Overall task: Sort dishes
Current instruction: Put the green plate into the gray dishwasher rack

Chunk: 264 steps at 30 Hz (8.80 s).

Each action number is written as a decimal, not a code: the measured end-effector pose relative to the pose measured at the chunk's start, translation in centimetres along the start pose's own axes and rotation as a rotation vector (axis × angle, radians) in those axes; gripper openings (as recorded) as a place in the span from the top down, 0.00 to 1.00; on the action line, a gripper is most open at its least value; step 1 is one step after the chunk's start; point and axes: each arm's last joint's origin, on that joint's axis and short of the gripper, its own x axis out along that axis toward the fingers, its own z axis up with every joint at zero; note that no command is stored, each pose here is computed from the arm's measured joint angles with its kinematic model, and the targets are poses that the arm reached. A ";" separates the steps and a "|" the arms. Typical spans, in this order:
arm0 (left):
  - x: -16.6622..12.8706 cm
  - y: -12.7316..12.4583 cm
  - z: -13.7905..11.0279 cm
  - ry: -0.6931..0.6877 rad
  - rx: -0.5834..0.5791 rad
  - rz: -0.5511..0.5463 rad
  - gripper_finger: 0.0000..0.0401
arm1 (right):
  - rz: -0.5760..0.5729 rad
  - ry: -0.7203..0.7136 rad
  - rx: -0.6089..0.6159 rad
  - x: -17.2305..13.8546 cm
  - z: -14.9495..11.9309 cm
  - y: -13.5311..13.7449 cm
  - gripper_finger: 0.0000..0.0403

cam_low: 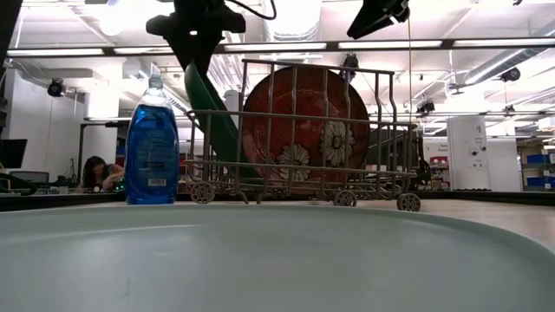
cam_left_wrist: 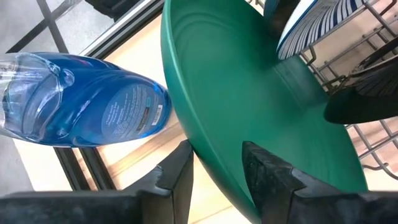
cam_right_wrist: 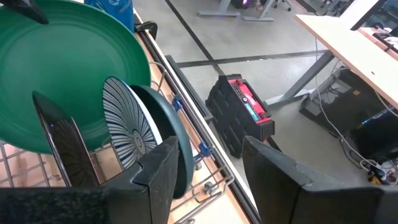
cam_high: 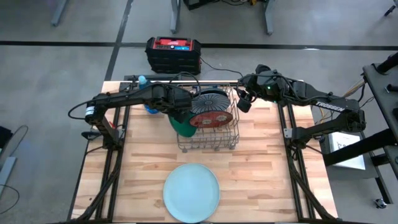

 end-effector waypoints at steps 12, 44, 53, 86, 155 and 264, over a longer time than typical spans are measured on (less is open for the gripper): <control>-0.1 0.0 0.0 0.001 0.012 -0.007 0.70 | 0.000 0.000 0.000 0.0 0.0 0.0 0.59; -2.5 0.2 1.6 -0.103 0.061 -0.052 0.71 | 0.008 0.006 0.036 0.1 -0.1 0.1 0.58; -3.3 -0.2 2.4 -0.113 0.113 -0.101 0.71 | 0.010 0.019 0.046 0.1 -0.3 0.1 0.59; -4.2 0.2 2.7 -0.144 0.174 -0.121 0.71 | 0.013 0.055 0.087 1.9 -2.3 1.1 0.56; -3.1 -0.8 2.9 -0.119 0.211 -0.098 0.71 | 0.014 0.077 0.095 2.6 -3.2 1.5 0.56; -8.3 -4.0 -3.8 -0.290 1.299 -0.199 0.70 | 0.014 0.098 0.108 3.0 -3.9 1.8 0.56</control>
